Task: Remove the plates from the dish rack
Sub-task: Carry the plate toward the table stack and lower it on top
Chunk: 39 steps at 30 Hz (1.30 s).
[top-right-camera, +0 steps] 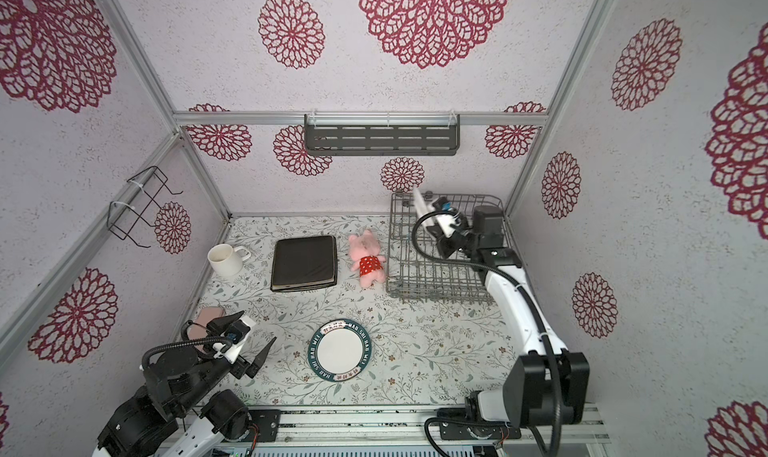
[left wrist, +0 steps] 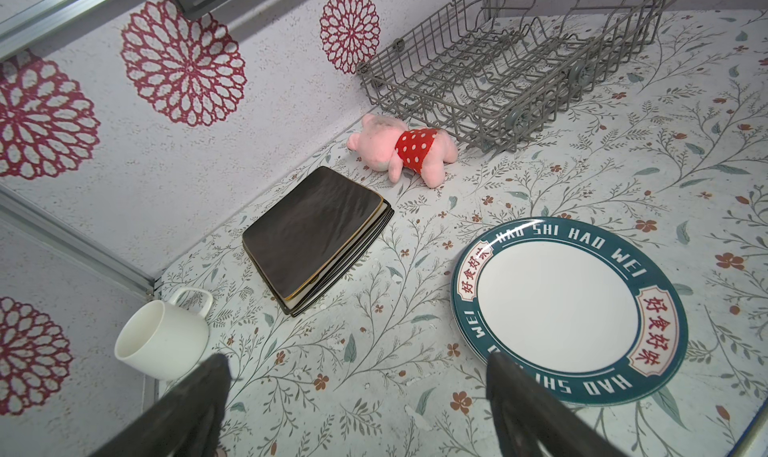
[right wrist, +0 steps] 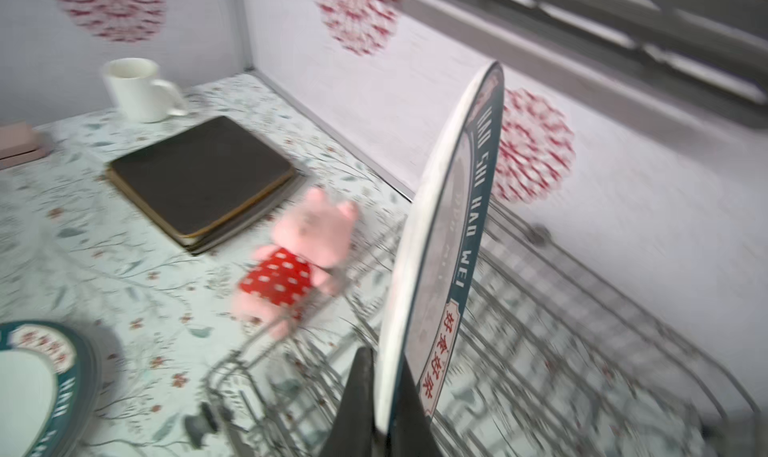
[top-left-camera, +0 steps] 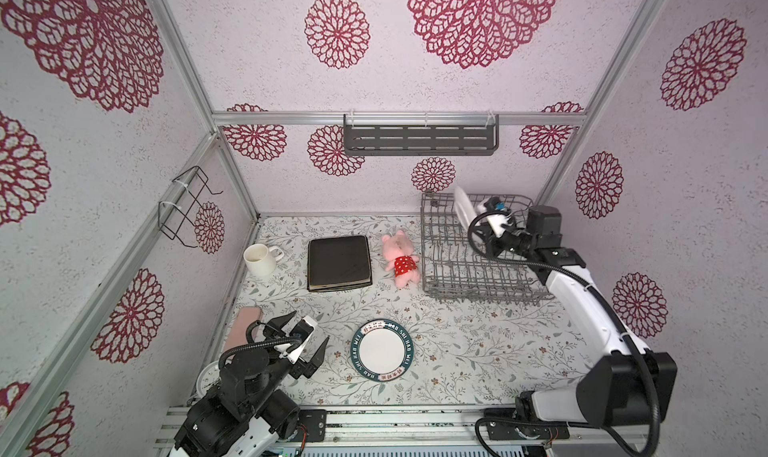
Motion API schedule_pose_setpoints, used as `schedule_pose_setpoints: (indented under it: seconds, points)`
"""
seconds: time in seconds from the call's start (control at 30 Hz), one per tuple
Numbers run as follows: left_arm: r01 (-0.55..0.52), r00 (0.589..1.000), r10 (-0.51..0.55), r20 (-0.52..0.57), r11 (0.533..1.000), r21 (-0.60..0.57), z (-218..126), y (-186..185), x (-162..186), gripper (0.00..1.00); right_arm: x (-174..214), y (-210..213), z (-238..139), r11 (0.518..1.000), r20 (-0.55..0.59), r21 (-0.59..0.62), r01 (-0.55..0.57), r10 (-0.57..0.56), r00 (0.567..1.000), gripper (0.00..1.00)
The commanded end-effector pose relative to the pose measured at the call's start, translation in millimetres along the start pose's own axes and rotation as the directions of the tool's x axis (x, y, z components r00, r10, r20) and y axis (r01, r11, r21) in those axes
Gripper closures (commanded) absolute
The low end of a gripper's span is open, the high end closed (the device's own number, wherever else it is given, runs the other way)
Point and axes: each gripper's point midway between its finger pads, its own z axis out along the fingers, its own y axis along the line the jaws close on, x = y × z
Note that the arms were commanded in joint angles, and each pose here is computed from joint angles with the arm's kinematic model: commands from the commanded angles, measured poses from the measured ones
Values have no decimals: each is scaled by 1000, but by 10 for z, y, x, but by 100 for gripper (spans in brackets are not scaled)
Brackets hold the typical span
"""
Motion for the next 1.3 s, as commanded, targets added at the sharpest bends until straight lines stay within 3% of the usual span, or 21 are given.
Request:
schedule_pose_setpoints:
  seconds: [0.0, 0.17, 0.23, 0.53, 0.8, 1.0, 1.27]
  points:
    - [-13, 1000, 13, 27, 1000, 8, -6, -17, -46, 3, -330, 211, -58, 979, 61, 70, 193, -197, 979, 100]
    - [-13, 999, 13, 34, 1000, 9, -12, -18, -57, 3, -401, 1076, 71, 940, 62, -23, 340, -338, 939, 100]
    - [-13, 999, 12, 37, 1000, 8, -14, -17, -58, 3, -300, 1394, 131, 894, 44, -29, 447, -446, 894, 100]
    - [-13, 999, 13, 45, 1000, 1, -30, -4, -64, 3, 41, 2422, 235, 636, 22, -48, 770, -770, 637, 100]
    - [-12, 999, 12, 49, 1000, 1, -38, -5, -67, 3, 728, 2985, 259, 408, -38, -202, 890, -912, 409, 100]
    - [-15, 999, 14, 51, 1000, 5, -37, -14, -66, 3, 821, 3121, 224, 377, -29, -181, 908, -925, 378, 100]
    - [-21, 999, 20, 50, 999, 32, -31, -62, -61, 3, 949, 3270, 176, 401, -9, -182, 898, -914, 407, 100]
